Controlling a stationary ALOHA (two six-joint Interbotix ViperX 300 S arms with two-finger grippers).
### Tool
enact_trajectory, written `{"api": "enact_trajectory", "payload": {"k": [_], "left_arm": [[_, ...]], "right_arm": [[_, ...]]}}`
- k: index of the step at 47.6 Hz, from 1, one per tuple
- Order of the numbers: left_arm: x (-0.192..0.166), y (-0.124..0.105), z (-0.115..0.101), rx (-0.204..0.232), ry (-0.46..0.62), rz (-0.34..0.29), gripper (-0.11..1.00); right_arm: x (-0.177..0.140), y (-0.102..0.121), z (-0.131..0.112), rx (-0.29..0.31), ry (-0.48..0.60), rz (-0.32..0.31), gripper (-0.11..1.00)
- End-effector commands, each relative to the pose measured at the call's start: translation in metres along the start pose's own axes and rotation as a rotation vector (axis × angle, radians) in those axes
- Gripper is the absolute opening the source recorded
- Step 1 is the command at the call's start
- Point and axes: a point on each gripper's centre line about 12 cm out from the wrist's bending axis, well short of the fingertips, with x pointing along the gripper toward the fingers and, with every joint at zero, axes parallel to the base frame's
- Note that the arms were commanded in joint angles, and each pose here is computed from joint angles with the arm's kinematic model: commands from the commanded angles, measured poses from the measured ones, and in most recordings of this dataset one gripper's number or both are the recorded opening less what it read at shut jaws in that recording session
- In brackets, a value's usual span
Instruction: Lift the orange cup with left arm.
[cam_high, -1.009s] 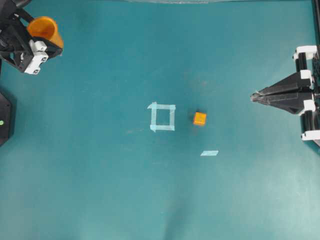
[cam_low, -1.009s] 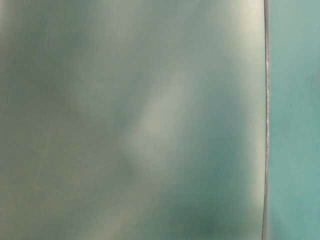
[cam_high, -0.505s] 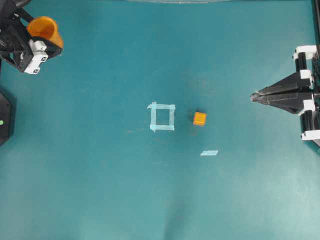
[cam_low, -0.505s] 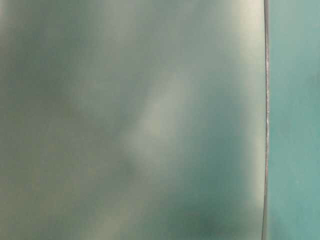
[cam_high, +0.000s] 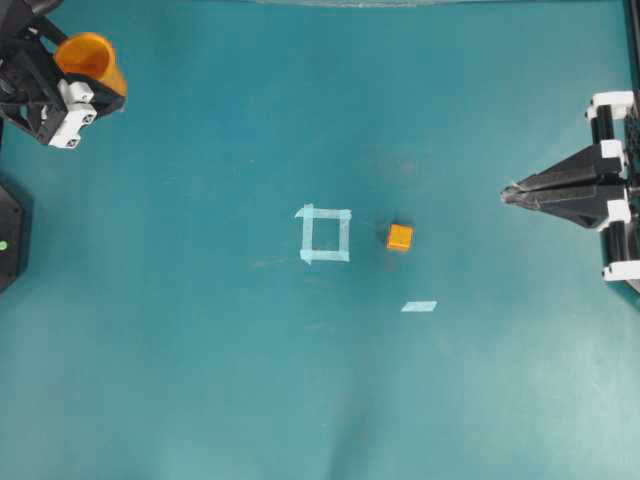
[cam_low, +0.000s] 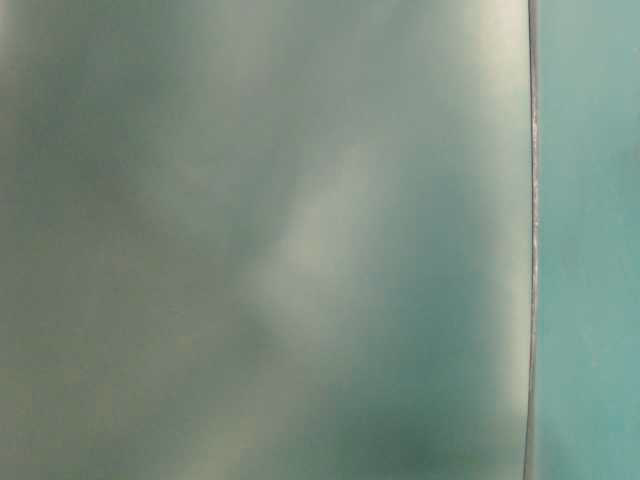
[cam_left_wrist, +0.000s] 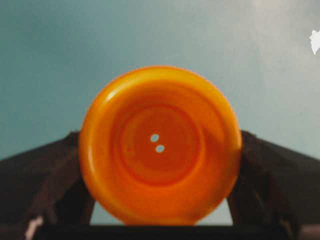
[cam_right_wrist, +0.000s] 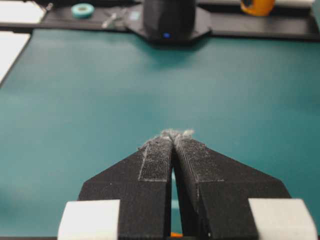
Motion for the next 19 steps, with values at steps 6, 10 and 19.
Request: {"api": "enact_trajectory", "payload": {"k": [6, 10, 19], "left_arm": [[-0.0061, -0.0016, 0.0099, 0.001, -0.034, -0.005, 0.68], [-0.0057, -0.0016, 0.0094, 0.001, -0.032, -0.004, 0.68], [-0.0058, -0.0015, 0.0089, 0.001, -0.032, -0.004, 0.68]], "right_arm": [[0.0004, 0.0003, 0.0105, 0.000, -0.028, 0.001, 0.00], [0.0004, 0.0003, 0.0102, 0.000, -0.025, 0.001, 0.00], [0.0005, 0.0003, 0.0098, -0.002, -0.021, 0.001, 0.00]]}}
